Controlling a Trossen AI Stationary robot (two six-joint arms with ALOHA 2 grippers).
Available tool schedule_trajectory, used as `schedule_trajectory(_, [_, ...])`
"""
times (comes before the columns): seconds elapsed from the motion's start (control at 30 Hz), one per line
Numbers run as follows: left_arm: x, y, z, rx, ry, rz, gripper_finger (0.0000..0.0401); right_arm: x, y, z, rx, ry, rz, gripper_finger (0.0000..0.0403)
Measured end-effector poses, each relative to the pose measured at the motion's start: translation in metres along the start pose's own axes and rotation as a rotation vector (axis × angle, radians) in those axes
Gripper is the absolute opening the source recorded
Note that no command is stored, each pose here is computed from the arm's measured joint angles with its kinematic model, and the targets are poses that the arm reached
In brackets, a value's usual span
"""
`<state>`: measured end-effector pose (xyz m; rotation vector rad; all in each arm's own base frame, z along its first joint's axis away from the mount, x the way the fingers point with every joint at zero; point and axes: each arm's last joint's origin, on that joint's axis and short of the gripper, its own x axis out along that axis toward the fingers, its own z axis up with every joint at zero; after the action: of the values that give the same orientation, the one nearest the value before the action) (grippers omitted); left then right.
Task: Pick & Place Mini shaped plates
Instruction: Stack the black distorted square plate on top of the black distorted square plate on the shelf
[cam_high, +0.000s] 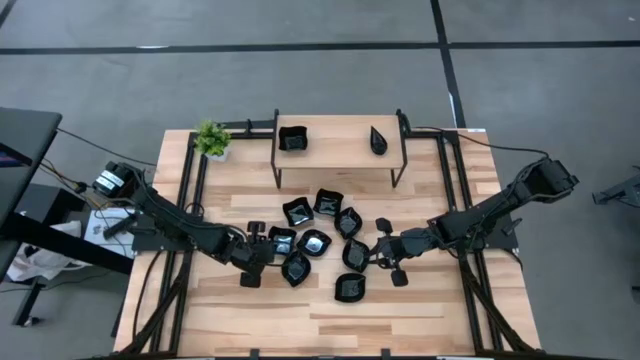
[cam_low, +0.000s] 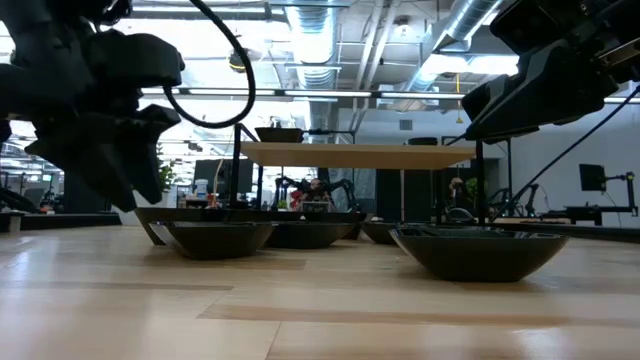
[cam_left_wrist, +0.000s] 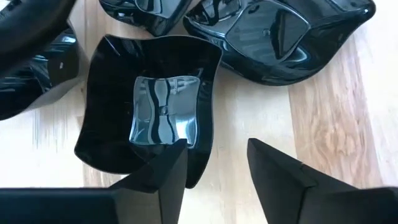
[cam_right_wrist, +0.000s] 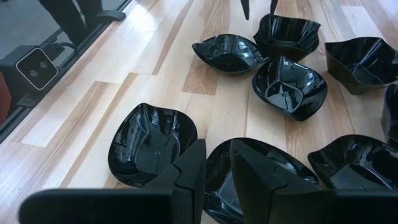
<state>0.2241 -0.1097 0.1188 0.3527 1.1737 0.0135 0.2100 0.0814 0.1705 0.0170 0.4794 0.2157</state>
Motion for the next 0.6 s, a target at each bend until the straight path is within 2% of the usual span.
schedule_trajectory(0.17, [0.003,0.003,-0.003,-0.010,0.010,0.006,0.0177,0.000,0.000,0.000,0.000,0.000,0.000,0.0070])
schedule_trajectory(0.6, [0.011,0.006,-0.012,-0.022,0.004,0.003,0.0158,0.000,0.000,0.000,0.000,0.000,0.000,0.0070])
